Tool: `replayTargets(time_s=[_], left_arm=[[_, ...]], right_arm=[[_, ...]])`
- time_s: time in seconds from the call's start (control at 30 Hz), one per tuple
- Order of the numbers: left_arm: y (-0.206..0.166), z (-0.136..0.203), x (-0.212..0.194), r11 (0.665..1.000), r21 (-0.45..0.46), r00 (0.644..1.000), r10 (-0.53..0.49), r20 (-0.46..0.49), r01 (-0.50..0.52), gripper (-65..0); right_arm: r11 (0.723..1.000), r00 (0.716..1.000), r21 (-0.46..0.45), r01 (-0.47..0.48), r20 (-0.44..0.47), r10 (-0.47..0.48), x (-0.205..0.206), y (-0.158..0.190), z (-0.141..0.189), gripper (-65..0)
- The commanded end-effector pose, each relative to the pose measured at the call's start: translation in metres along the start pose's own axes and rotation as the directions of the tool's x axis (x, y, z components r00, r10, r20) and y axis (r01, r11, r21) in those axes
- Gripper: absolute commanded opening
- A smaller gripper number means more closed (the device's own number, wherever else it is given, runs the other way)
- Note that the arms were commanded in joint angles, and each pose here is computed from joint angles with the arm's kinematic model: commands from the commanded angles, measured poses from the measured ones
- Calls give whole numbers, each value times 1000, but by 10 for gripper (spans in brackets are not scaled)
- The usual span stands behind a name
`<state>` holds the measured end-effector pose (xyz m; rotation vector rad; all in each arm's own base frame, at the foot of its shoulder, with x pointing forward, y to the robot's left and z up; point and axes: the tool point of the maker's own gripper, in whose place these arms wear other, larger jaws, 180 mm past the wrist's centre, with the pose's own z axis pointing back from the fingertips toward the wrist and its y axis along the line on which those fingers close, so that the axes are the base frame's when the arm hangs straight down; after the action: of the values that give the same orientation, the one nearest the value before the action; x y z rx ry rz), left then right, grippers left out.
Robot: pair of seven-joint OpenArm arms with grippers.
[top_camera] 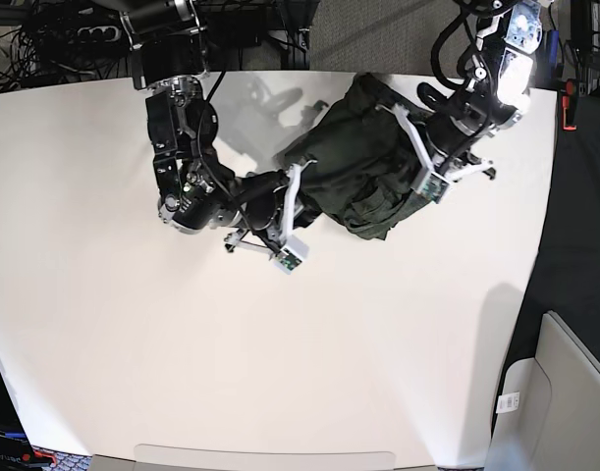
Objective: Fold the T-shirt properly
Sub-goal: 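Grasp the bundle's edge with the left gripper and fold it toward the right gripper, then hold the bundle with both grippers and press the folds together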
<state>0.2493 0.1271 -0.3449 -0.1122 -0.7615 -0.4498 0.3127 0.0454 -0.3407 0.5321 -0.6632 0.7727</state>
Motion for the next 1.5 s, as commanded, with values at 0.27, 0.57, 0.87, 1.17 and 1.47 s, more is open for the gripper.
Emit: replayTargets(time_s=[0.27,0.57,0.87,1.17,1.47], left_arm=[[-17,-1,12,997,-33,997,67,50,-65,-511],[-31,-2,3,993,-59,994,109,29,-107,-511],[-27,-7,-13,992,-48,993,113,-17,-114,-511],[-20,-5,-15,995,-34,995,94,-24,-94,-511],[4,-3,-24,998,56,998,3,-61,0,-511]], right_arm=[[993,992,108,-41,120,28,61,17,-24,-597],[990,999,139,-8,49,1,48,13,-41,-597],[967,991,221,-129,2,132,42,58,-56,-597],[940,986,321,-116,-80,149,5,91,-85,-597],[952,975,270,-145,-125,184,-4,77,-88,-598]])
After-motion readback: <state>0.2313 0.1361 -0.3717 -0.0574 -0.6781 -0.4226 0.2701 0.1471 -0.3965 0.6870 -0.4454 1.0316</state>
